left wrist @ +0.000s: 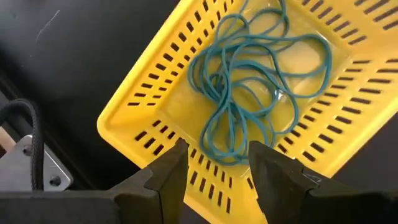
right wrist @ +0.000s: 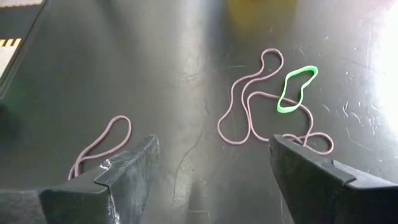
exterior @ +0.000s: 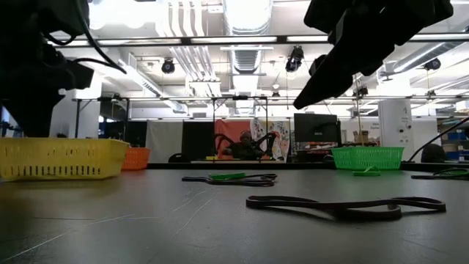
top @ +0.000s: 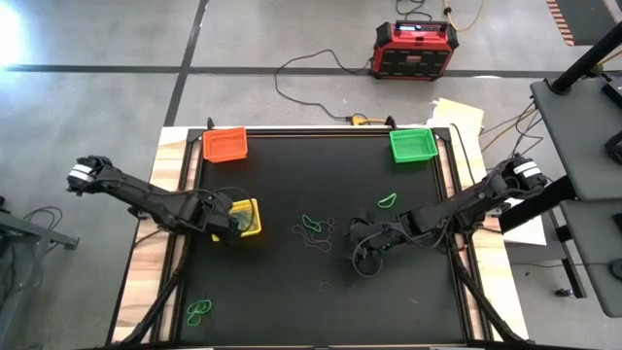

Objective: Sort rubber bands into baskets
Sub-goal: Adjust the yellow bin, then put the purple rubber band into the orange bin

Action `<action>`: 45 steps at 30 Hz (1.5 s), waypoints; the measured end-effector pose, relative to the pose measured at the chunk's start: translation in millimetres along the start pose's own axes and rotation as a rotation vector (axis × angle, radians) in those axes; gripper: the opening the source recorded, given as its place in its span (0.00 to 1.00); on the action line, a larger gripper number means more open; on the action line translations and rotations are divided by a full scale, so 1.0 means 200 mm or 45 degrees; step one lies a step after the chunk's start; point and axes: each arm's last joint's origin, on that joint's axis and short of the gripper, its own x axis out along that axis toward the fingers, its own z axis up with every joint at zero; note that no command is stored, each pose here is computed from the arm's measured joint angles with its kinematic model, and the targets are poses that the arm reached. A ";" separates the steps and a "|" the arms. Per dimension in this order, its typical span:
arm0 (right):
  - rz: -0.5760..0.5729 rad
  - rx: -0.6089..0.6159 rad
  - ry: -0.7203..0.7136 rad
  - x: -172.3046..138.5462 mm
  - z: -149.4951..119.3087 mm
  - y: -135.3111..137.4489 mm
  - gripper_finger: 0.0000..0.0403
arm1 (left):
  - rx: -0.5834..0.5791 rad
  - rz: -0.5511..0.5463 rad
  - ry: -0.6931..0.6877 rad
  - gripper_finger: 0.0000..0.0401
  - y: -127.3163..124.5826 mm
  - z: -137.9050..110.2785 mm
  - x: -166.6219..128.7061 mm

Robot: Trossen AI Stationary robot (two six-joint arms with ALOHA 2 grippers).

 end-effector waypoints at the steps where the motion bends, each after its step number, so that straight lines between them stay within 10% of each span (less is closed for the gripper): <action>1: 0.000 -0.005 -0.003 0.00 0.00 0.00 0.73 | -0.012 0.005 -0.004 0.39 0.00 0.01 0.00; 25: -0.048 -0.089 -0.087 0.00 0.04 -0.04 0.71 | -0.036 0.199 -0.008 0.39 0.15 0.19 0.02; 45: -0.246 -0.284 -0.136 -0.04 0.05 -0.01 0.64 | 0.512 -0.603 -0.859 0.39 -0.40 0.16 -0.39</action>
